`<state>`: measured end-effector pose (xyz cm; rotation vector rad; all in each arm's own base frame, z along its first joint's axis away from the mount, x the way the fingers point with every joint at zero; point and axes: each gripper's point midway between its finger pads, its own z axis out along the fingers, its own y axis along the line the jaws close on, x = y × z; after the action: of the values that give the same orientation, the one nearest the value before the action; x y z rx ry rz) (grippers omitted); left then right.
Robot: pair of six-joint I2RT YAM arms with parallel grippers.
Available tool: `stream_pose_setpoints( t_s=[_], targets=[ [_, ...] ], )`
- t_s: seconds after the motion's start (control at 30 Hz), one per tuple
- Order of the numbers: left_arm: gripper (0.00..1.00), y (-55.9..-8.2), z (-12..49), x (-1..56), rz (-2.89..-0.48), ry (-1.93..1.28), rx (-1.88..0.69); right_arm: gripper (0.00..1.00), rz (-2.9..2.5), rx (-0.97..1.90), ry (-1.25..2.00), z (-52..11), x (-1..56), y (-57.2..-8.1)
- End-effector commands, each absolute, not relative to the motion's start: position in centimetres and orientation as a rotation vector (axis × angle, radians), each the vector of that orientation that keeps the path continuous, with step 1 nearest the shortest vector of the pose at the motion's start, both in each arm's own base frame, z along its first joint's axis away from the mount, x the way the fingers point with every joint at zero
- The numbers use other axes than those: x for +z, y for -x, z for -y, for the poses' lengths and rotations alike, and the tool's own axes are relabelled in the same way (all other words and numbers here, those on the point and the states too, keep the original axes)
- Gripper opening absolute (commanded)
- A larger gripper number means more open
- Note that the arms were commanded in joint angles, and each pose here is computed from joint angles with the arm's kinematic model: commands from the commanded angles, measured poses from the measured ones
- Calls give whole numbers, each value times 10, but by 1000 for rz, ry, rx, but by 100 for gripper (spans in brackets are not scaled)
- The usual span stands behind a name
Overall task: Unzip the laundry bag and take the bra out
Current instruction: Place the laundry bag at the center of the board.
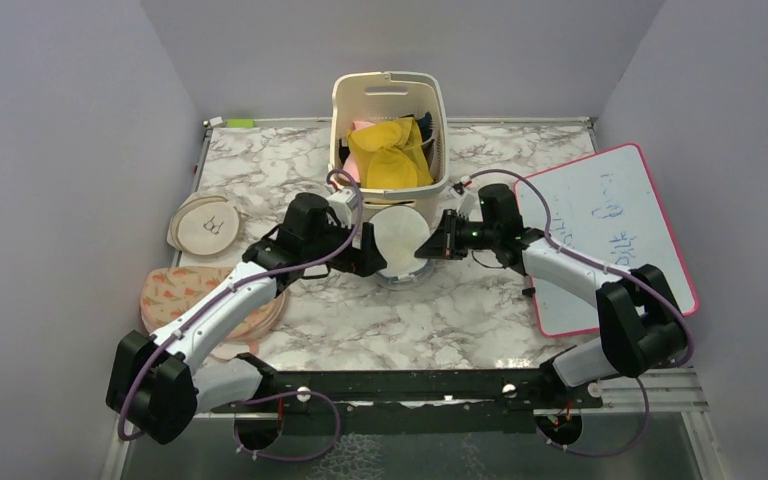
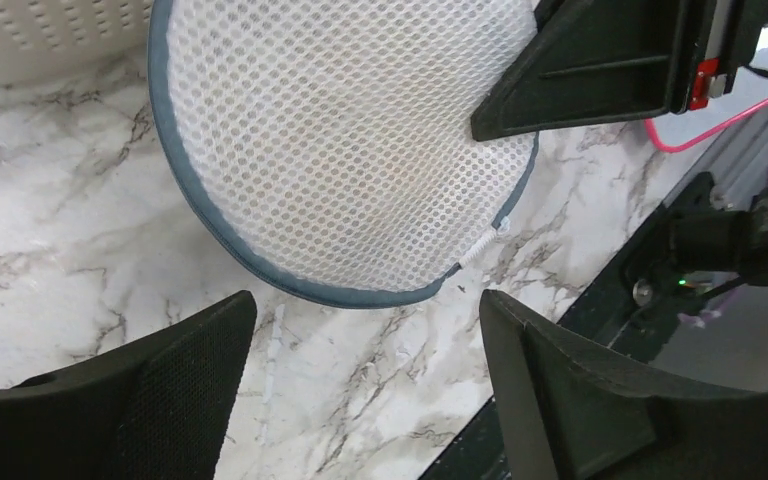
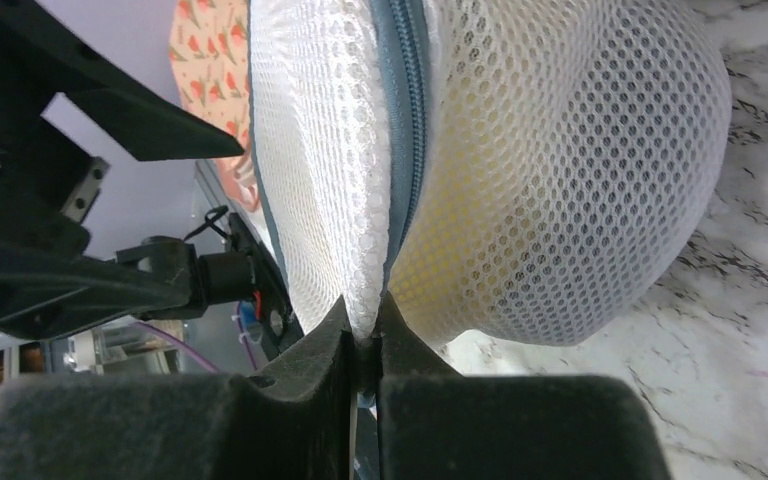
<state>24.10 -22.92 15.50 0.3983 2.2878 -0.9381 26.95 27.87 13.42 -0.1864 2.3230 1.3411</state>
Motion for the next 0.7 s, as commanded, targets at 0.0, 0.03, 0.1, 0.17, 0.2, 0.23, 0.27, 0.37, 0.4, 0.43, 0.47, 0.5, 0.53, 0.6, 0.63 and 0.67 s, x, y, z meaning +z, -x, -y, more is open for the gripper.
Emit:
stream_pose_setpoints(
  t_s=[0.0,0.03,0.1,0.17,0.2,0.23,0.27,0.37,0.4,0.43,0.47,0.5,0.53,0.6,0.63,0.67],
  targets=[
    [77,-240,235,168,-2189,-607,-736,4,-2364,1328,298,-275,133,-262],
    [78,-238,240,170,-2167,-657,-707,4,-2373,1330,308,-275,133,-261],
    [80,-226,255,172,-2110,-787,-667,4,-2382,1349,348,-276,133,-256],
    [80,-221,261,173,-2045,-877,-590,4,-2377,1359,381,-276,134,-253],
    [80,-220,261,172,-2004,-938,-547,4,-2380,1347,384,-275,132,-253],
    [78,-219,260,171,-1973,-976,-516,4,-2381,1332,382,-273,131,-254],
    [76,-219,260,171,-1941,-1011,-498,4,-2382,1318,376,-272,130,-254],
    [70,-212,267,170,-1825,-1166,-493,4,-2358,1335,381,-274,133,-254],
    [68,-209,269,169,-1786,-1221,-493,4,-2353,1345,382,-274,133,-254],
    [68,-206,272,170,-1745,-1268,-490,4,-2350,1348,377,-275,134,-254],
    [68,-203,274,171,-1708,-1308,-485,4,-2346,1353,374,-275,135,-254],
    [68,-201,277,171,-1681,-1334,-484,4,-2341,1360,374,-275,135,-253],
    [68,-198,281,173,-1655,-1361,-489,4,-2335,1368,375,-276,136,-253],
    [71,-195,288,174,-1616,-1389,-492,4,-2329,1375,373,-276,137,-252],
    [73,-194,291,171,-1607,-1399,-489,4,-2324,1377,374,-277,138,-253],
    [75,-192,294,168,-1604,-1411,-490,4,-2322,1378,376,-277,138,-253]
  ],
)
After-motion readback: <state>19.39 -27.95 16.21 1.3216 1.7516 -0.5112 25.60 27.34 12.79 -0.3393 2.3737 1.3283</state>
